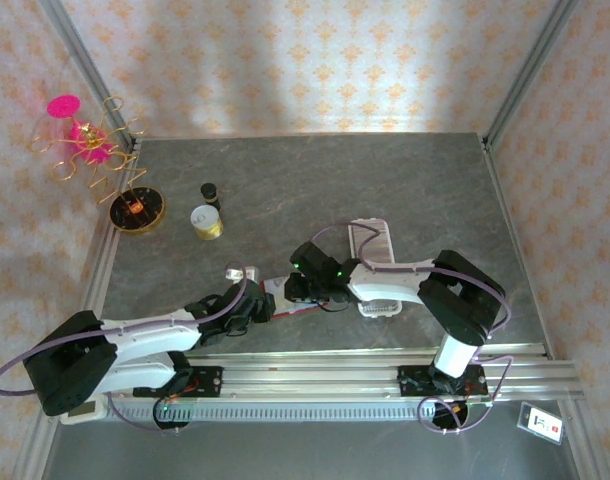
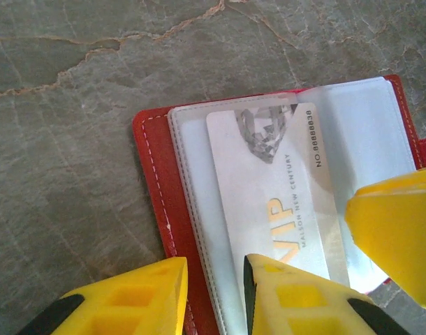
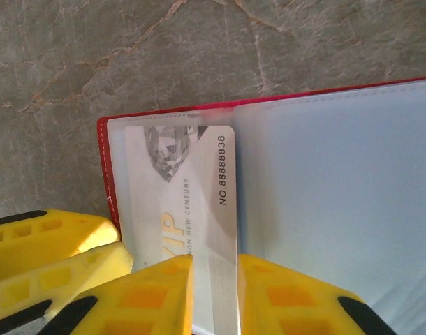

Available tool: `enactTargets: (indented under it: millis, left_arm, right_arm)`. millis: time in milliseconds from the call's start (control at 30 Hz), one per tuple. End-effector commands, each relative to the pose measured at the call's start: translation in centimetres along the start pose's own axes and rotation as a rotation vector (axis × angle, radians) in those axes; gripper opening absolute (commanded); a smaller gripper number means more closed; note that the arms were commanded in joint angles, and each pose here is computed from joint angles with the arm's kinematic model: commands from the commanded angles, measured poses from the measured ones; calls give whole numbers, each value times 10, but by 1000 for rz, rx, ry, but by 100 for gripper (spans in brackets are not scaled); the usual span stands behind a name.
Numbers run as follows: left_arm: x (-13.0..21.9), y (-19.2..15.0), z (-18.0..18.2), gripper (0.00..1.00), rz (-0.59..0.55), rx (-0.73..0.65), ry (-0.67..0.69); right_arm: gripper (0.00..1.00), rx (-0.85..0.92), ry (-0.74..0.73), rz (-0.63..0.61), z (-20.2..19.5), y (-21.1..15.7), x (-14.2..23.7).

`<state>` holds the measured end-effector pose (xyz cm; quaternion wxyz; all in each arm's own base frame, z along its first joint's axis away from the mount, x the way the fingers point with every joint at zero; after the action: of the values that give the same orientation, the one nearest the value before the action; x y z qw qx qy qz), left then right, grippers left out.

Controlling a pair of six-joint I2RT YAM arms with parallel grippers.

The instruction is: Put the credit cards into the card holder

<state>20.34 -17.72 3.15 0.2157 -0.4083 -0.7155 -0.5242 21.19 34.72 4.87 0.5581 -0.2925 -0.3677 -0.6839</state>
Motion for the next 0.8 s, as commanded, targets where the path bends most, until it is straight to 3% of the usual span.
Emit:
enactTargets:
  millis: [0,500,767]
  left_arm:
    - [2,-9,5,30,29,6,11]
    - [-4,0,10,30,-15,37,39]
    - [-12,5,18,30,-18,65,44]
  right_arm:
    - [23,8,9,-31,7,4,4]
    - [15,28,-53,-10,4,-4,-16]
    - [14,17,18,-16,23,-9,-17]
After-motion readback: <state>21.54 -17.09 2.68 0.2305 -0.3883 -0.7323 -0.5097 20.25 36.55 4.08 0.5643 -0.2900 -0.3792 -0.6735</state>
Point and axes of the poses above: each hand's point on the last joint's axis, 136 mm out from that joint toward the fingers, its own x axis back along the fingers, its own z axis along the line the jaws close on, y = z × x, the point moved 1 cm from there along x, back along the fingers, and after that the axes turned 9 degrees about -x, right-handed, at the moved point
